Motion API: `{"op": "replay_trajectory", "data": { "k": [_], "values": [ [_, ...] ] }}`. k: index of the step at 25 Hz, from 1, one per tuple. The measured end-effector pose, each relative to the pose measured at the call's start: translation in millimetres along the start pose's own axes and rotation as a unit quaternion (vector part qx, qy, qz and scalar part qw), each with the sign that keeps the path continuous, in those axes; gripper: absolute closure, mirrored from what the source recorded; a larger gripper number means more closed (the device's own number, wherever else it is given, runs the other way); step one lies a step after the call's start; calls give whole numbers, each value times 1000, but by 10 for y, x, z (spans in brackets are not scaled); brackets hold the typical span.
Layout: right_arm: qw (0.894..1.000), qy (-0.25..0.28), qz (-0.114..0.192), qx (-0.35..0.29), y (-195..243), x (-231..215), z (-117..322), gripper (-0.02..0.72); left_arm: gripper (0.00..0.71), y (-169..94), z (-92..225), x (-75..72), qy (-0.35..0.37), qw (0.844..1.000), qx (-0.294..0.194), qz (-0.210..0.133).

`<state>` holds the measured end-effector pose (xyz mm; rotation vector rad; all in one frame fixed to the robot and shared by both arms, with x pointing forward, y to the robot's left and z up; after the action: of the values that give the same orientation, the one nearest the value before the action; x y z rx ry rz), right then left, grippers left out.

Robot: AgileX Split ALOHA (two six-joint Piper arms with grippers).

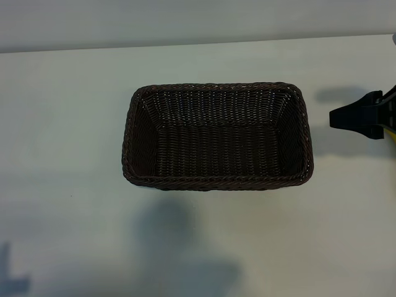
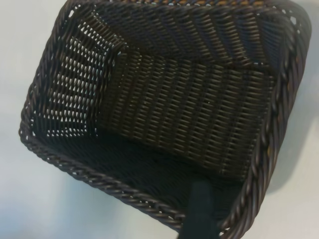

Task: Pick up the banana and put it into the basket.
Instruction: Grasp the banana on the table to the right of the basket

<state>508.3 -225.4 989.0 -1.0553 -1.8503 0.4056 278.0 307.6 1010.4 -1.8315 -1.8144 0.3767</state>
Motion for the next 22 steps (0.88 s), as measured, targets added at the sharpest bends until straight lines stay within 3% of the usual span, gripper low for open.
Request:
{"op": "replay_trajectory", "data": {
  "k": [7, 11, 14, 18, 22],
  "values": [
    [1000, -3, -2, -9, -44, 66, -248, 120, 136, 0, 0, 0, 0, 1000, 0, 0],
    [1000, -10, 17, -21, -96, 85, -567, 120, 136, 0, 0, 0, 0, 1000, 0, 0],
    [999, -5, 41, 4, -113, 48, -692, 120, 136, 0, 0, 0, 0, 1000, 0, 0],
    [993, 3, 112, 45, -154, -137, -740, 120, 136, 0, 0, 0, 0, 1000, 0, 0],
    [974, 8, 212, 79, -223, -449, -673, 120, 136, 0, 0, 0, 0, 1000, 0, 0]
  ]
}}
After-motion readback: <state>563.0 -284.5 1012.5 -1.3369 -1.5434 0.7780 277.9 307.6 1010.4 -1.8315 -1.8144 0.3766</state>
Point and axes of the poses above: a point on each arm's last joint axis where the gripper is mounted, y pointing out along that axis toward the gripper, x along the wrist's bending axis when the last joint is at zero, z = x × y, the point moved 6 cm from there along y, pointing out along that axis toward the gripper, and after that the axes turned 10 degrees about y, right-handed, at the moved point
